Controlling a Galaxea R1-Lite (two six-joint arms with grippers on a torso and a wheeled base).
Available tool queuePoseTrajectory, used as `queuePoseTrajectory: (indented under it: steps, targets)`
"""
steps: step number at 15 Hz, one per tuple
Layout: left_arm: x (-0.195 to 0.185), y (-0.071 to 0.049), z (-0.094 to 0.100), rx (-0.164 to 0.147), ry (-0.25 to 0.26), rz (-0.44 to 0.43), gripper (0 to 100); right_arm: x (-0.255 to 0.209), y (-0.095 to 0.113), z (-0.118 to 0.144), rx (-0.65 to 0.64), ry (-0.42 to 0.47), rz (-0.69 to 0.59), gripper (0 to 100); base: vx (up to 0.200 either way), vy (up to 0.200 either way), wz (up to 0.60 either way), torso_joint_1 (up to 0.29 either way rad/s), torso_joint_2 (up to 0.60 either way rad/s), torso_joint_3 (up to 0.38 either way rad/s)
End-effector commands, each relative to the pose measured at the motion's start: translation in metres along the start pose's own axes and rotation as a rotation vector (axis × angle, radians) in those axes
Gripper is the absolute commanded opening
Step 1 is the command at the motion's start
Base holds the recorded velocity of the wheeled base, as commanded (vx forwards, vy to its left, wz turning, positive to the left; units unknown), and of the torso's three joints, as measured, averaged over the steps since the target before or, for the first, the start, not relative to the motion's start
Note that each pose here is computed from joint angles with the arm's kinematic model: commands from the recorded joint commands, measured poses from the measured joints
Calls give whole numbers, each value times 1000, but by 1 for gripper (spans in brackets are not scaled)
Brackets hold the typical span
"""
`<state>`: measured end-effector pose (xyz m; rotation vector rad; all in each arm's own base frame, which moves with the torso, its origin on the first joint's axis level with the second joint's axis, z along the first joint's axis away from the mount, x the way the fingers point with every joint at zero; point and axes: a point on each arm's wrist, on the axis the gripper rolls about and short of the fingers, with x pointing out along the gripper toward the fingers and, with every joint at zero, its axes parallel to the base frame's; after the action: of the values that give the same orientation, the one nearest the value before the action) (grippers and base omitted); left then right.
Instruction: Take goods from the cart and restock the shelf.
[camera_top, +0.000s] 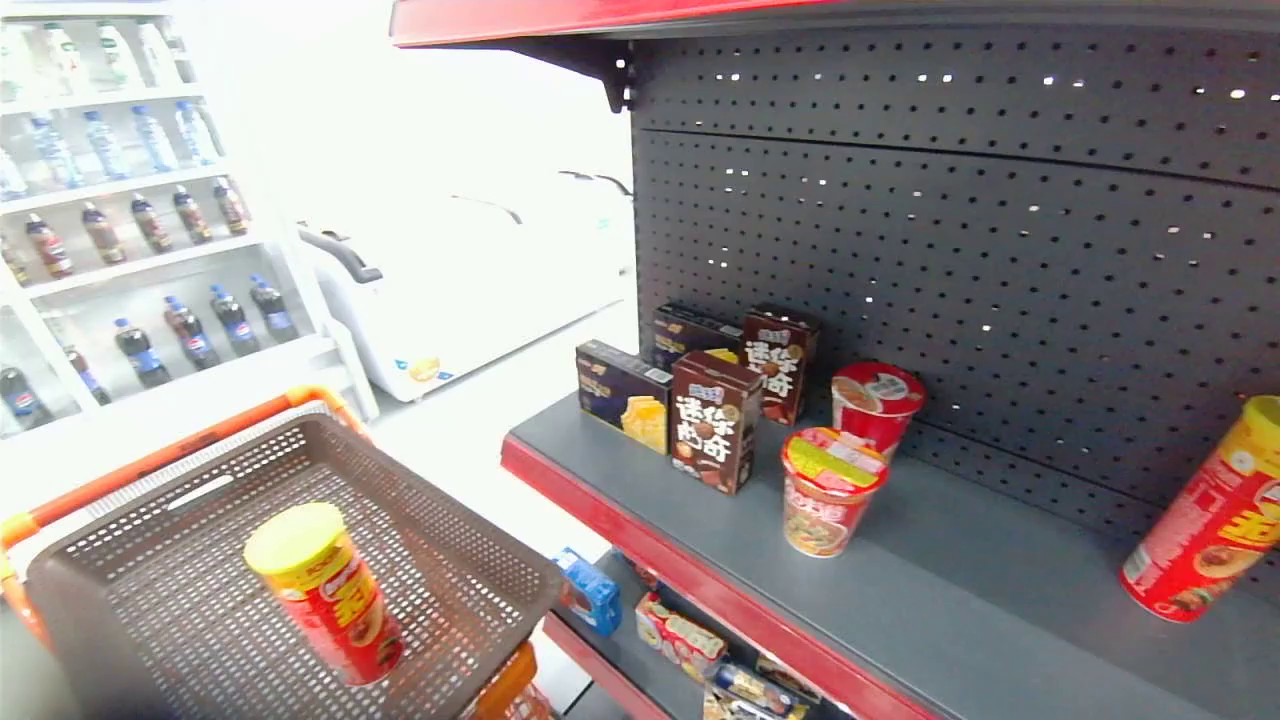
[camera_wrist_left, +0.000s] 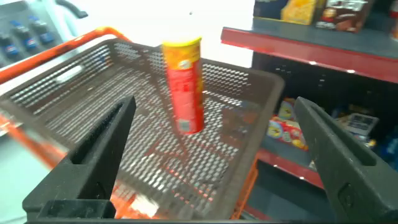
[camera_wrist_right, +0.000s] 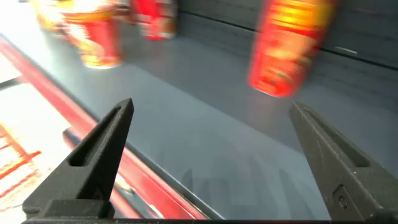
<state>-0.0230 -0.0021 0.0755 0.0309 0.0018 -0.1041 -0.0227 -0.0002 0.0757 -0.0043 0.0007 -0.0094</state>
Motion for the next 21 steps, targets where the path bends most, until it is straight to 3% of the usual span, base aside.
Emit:
queuePoseTrajectory:
  steps: [1,3,4,5,6,7,8,9,10,11,15,16,18,21]
  targets:
    - [0,0,0,-2,1,0,100,0,0,0,0,1,0,100,0,0,600,-7,2,7]
    - [0,0,0,-4,1,3,100,0,0,0,0,1,0,100,0,0,600,0,10,5]
    - [-2,0,7,1,-27,16,100,0,0,0,4,1,0,100,0,0,0,0,0,0]
    - [-11,1,53,31,-111,12,100,0,0,0,4,1,0,100,0,0,0,0,0,0]
    - [4,5,113,42,-5,34,100,0,0,0,4,1,0,100,0,0,0,0,0,0]
    - [21,9,149,39,61,113,100,0,0,0,4,1,-1,100,0,0,0,0,0,0]
    - [41,12,157,42,132,123,100,0,0,0,4,1,-1,100,0,0,0,0,0,0]
    - [56,14,164,76,181,118,100,0,0,0,4,1,-1,100,0,0,0,0,0,0]
    - [66,15,168,107,220,105,100,0,0,0,4,1,-1,100,0,0,0,0,0,0]
    - [86,17,166,106,291,84,100,0,0,0,4,1,-1,100,0,0,0,0,0,0]
    - [144,22,156,64,347,-67,100,0,0,0,4,1,-1,100,0,0,0,0,0,0]
    - [163,31,136,39,414,-137,100,0,0,0,4,1,-1,100,0,0,0,0,0,0]
    - [186,39,110,41,491,-200,100,0,0,0,4,1,-1,100,0,0,0,0,0,0]
    - [207,37,74,41,507,-231,100,0,0,0,4,1,0,100,0,0,0,0,0,0]
